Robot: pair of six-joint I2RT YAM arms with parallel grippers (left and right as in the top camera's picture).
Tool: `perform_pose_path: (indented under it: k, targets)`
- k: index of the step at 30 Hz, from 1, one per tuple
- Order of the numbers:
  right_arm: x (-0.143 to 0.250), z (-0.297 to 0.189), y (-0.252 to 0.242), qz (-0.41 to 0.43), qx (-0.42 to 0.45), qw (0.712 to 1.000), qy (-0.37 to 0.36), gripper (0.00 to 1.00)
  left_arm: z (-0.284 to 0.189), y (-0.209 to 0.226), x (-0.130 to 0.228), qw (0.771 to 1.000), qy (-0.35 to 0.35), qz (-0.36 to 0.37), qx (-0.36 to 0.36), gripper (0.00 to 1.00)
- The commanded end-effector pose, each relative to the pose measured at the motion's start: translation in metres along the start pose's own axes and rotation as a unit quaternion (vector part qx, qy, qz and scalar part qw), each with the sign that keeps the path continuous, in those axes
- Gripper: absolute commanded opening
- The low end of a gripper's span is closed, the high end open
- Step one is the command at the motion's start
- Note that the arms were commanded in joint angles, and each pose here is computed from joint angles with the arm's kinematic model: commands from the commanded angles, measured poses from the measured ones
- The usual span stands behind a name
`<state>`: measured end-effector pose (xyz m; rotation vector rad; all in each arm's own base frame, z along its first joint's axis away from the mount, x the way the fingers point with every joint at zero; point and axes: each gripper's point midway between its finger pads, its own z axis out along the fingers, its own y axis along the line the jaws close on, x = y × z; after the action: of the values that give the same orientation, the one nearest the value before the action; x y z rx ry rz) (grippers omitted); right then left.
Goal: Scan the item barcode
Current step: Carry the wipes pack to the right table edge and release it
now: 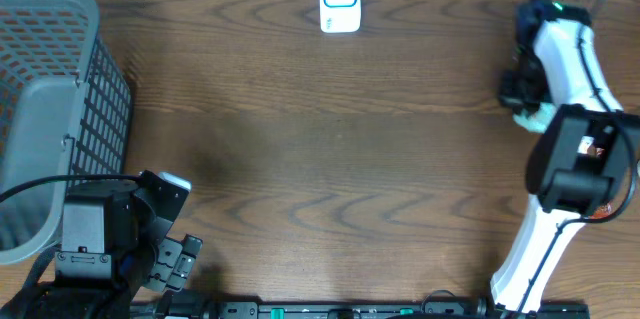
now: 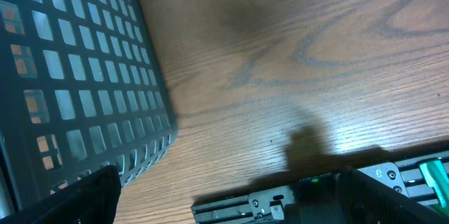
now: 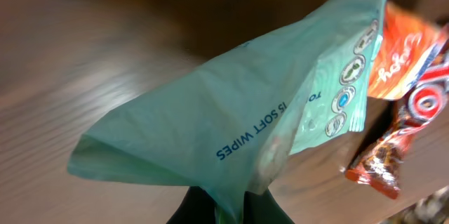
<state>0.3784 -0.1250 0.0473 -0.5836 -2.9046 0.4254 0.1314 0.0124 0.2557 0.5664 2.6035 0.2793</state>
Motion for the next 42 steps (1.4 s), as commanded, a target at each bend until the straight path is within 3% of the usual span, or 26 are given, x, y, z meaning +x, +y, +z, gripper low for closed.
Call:
perform_pose_path:
  k: [1, 6, 11, 12, 13, 14, 15, 17, 18, 24, 30, 36, 42]
  targets:
    - [0.014, 0.032, -0.010, 0.047, -0.016, 0.998, 0.039, 0.01, -0.002, 0.001, 0.000, 1.000, -0.004, 0.001, -0.004, 0.98]
    - [0.021, 0.075, -0.038, 0.090, -0.003, 0.995, 0.046, 0.01, -0.002, 0.001, 0.000, 1.000, -0.004, 0.001, -0.004, 0.98]
    - [0.023, 0.084, -0.080, 0.160, 0.023, 0.985, 0.052, 0.01, -0.002, 0.001, 0.000, 1.000, -0.004, 0.001, -0.004, 0.98]
    - [0.023, 0.086, -0.087, 0.170, 0.021, 0.984, 0.052, 0.06, -0.002, 0.001, 0.000, 1.000, -0.004, 0.001, -0.004, 0.98]
    - [0.022, 0.087, -0.093, 0.179, 0.020, 0.982, 0.053, 0.23, -0.002, 0.001, 0.000, 1.000, -0.004, 0.001, -0.004, 0.98]
    - [0.022, 0.087, -0.099, 0.189, 0.014, 0.980, 0.053, 0.52, -0.002, 0.001, 0.000, 1.000, -0.004, 0.001, -0.004, 0.98]
    - [0.021, 0.087, -0.101, 0.196, 0.005, 0.979, 0.054, 0.72, -0.002, 0.001, 0.000, 1.000, -0.004, 0.001, -0.004, 0.98]
    - [0.016, 0.084, -0.097, 0.212, -0.042, 0.975, 0.057, 0.94, -0.002, 0.001, 0.000, 1.000, -0.004, 0.001, -0.004, 0.98]
    - [0.014, 0.080, -0.093, 0.217, -0.066, 0.972, 0.057, 0.99, -0.002, 0.001, 0.000, 1.000, -0.004, 0.001, -0.004, 0.98]
    - [-0.013, 0.019, -0.059, 0.164, -0.179, 0.970, 0.012, 0.99, 0.002, 0.004, -0.005, 1.000, -0.005, 0.000, -0.010, 0.98]
    - [-0.029, -0.096, -0.024, 0.090, -0.243, 0.958, -0.123, 0.99, 0.002, 0.004, -0.005, 1.000, -0.004, 0.000, -0.010, 0.98]
    - [0.015, -0.226, -0.009, 0.034, -0.270, 0.923, -0.273, 0.99, 0.002, 0.004, -0.005, 1.000, -0.005, 0.000, -0.010, 0.98]
    - [0.083, -0.317, -0.010, -0.007, -0.296, 0.873, -0.389, 0.99, 0.002, 0.004, -0.005, 1.000, -0.005, 0.000, -0.010, 0.98]
